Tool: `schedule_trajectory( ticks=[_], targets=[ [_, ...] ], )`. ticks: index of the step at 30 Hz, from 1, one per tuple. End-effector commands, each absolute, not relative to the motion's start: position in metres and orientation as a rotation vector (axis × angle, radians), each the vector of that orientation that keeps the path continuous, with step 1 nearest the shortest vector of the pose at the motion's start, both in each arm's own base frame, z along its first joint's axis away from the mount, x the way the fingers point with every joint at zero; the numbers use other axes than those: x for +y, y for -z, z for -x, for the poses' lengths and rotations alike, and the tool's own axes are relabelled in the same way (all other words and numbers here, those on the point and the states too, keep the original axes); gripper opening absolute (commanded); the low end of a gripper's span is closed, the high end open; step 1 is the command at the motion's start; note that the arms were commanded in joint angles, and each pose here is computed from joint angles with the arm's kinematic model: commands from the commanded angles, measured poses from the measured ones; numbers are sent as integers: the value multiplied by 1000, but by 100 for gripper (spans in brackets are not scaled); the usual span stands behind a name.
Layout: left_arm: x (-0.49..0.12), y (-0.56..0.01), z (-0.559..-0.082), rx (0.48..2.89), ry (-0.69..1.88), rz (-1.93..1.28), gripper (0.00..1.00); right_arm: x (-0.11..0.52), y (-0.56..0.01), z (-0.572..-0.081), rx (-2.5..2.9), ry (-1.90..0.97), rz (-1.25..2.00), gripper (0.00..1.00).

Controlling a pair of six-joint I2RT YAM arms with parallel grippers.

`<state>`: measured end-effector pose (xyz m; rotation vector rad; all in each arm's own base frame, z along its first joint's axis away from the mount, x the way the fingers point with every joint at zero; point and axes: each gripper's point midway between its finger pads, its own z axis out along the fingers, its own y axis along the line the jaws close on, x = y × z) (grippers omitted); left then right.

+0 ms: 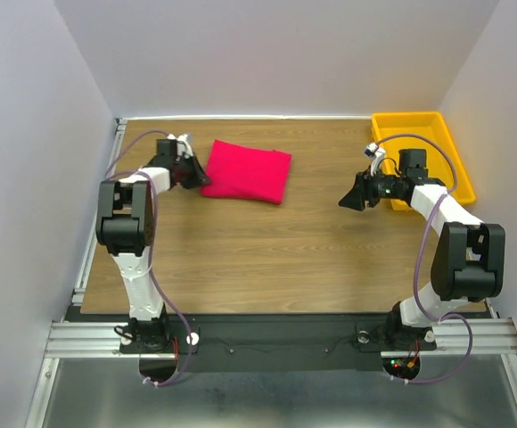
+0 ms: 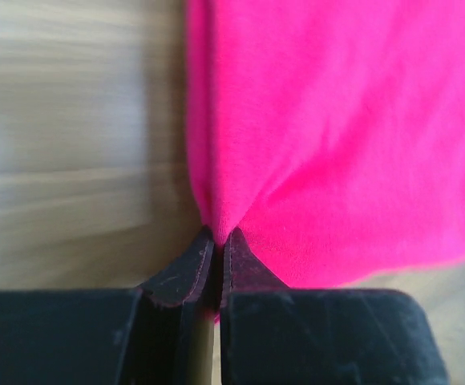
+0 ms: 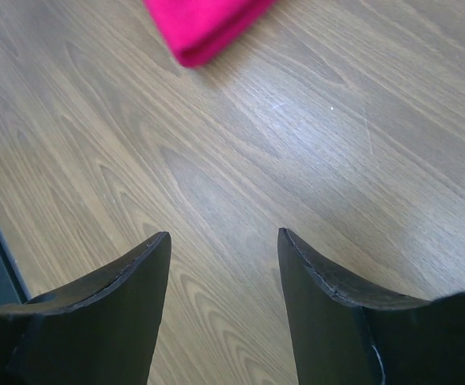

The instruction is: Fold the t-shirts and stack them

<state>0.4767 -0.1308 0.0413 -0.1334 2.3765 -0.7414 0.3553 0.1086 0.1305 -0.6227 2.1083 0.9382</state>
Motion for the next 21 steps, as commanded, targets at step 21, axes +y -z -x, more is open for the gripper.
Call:
schedule_trajectory(
  ticks=[21],
  targets=[
    [134,-53,-478,2440,-7,295,1,110,-143,-353,2052,-953,674,62]
  ],
)
